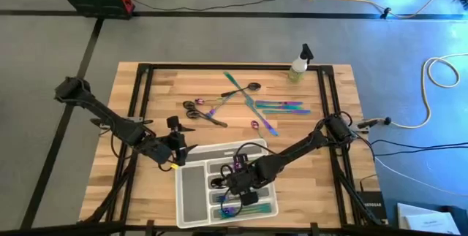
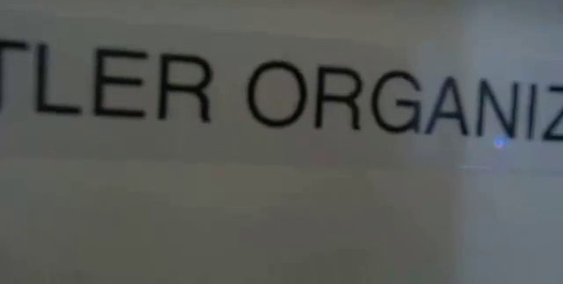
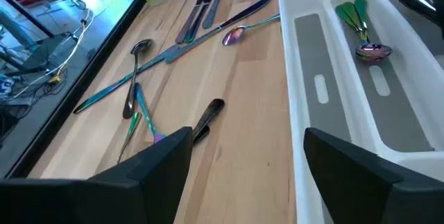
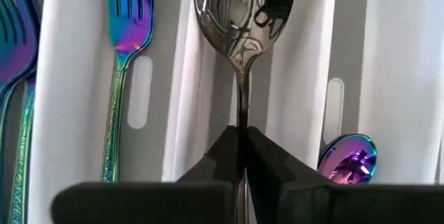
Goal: Sort silverware
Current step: Put the black spoon into the white silverware tray
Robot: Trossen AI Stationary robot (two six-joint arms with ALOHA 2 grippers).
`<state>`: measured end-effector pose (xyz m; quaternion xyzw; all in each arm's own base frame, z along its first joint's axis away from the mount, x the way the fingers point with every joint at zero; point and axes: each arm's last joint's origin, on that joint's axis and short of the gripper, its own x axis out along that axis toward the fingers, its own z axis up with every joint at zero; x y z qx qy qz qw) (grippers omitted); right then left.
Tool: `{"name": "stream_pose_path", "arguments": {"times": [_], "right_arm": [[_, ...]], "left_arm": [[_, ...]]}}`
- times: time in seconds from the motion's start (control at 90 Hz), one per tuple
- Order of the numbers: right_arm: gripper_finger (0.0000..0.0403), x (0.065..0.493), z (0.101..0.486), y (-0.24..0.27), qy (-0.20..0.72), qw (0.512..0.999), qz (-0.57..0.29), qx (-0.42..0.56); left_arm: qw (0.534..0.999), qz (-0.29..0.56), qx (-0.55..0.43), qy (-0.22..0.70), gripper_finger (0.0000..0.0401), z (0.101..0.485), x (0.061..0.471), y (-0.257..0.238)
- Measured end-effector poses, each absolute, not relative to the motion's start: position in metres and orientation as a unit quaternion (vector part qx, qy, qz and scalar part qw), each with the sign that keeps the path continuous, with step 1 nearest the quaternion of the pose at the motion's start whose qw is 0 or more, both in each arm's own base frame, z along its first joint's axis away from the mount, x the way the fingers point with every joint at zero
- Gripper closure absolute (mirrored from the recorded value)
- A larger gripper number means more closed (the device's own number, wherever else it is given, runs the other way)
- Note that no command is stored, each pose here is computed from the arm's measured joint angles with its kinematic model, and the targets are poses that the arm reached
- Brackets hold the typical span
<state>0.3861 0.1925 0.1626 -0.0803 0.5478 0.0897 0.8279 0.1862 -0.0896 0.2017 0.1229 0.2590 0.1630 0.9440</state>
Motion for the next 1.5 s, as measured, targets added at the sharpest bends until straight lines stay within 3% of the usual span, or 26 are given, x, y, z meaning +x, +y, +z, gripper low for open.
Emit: {"name": "stream_pose_path", "arguments": {"times": [0.522, 0.833, 1.078, 1.267, 1.5], "right_arm": [[0.0309, 0.387, 0.165, 0.192, 0.541, 0.836, 0.062, -0.065], [0.0306, 0.385, 0.169, 0.191, 0.541, 0.837, 0.049, -0.059], [0.0306, 0.371, 0.218, 0.18, 0.499, 0.865, -0.017, -0.053], [0.0306, 0.363, 0.25, 0.173, 0.451, 0.89, -0.044, -0.048], [0.0306, 0.361, 0.252, 0.172, 0.451, 0.89, -0.042, -0.054]], "left_arm": [[0.944, 0.163, 0.122, 0.259, 0.0138, 0.202, 0.186, -0.09], [0.944, 0.165, 0.126, 0.258, 0.0138, 0.202, 0.186, -0.089], [0.937, 0.201, 0.133, 0.254, 0.0138, 0.203, 0.19, -0.08], [0.93, 0.154, 0.095, 0.32, 0.0138, 0.198, 0.205, -0.043], [0.901, 0.155, 0.079, 0.398, 0.0138, 0.189, 0.207, 0.015]]}}
